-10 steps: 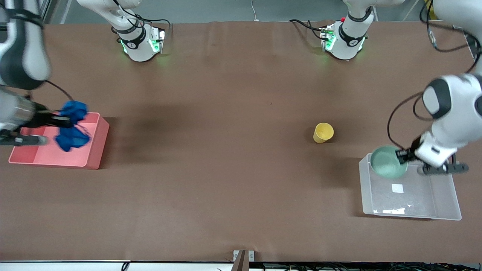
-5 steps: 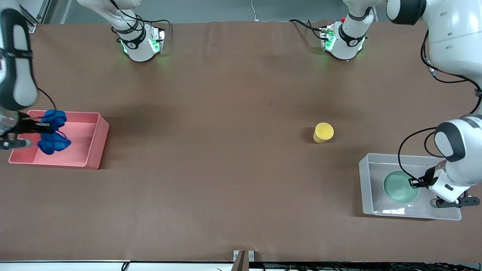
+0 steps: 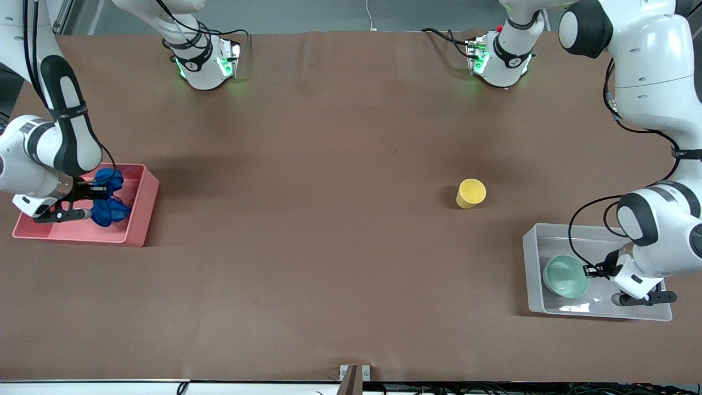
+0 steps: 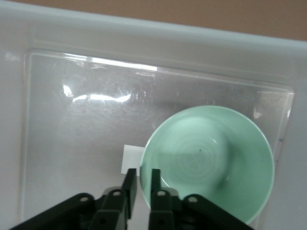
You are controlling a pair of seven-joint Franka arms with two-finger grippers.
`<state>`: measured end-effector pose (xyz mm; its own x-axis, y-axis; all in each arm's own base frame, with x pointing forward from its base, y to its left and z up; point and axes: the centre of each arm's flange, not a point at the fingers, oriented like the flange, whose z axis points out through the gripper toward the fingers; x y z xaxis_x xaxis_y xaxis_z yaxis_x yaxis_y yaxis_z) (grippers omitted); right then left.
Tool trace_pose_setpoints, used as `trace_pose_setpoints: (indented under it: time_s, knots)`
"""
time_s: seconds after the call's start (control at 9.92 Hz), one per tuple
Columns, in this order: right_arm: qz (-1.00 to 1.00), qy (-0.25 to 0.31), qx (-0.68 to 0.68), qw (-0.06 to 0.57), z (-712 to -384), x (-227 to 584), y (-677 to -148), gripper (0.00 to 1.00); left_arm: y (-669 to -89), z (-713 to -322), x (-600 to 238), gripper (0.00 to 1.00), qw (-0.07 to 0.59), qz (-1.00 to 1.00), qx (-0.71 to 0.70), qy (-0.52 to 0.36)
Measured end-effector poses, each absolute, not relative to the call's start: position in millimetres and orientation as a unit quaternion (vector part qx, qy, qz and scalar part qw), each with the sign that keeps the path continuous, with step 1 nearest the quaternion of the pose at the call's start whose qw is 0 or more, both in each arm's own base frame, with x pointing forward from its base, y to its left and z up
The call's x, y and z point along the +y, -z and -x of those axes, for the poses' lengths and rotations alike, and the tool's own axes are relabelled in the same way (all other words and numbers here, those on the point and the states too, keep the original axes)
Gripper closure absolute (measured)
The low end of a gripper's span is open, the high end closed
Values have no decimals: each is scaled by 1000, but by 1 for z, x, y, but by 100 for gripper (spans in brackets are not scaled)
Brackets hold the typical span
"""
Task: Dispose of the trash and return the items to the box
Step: 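Drop the cloth into the pink bin while the left gripper lowers the bowl, then withdraw the right gripper while the left gripper rises from the clear bin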
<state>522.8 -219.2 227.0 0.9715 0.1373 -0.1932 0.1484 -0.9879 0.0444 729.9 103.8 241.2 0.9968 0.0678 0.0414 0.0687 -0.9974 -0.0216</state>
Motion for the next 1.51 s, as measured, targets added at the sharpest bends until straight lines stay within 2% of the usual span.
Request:
trace_pose_setpoints:
  time_s: [0.2,0.5,0.61,0.81,1.01,1.31,1.51]
  knots:
    - [-992,91,75,32,-523,-225,-223,45,-268,-734,99,48,10,999,-31,35]
    - [-998,44,37,28,-546,-229,-265,4,-401,-720,70,4,8,999,4,51]
    - [-999,34,8,22,-555,-225,-297,0,-447,-707,54,0,-1,999,14,50]
    - [-999,26,-40,-5,-573,-186,-390,0,-521,-671,25,0,-23,999,17,42]
    - [-997,34,-70,-19,-578,-127,-488,0,-565,-617,1,0,-39,998,24,35]
    - [-997,20,-68,-21,-545,-85,-609,0,-552,-530,-43,0,-19,999,39,28]
    - [-998,-1,-64,-18,-521,-81,-667,0,-500,-506,-56,2,-14,999,42,19]
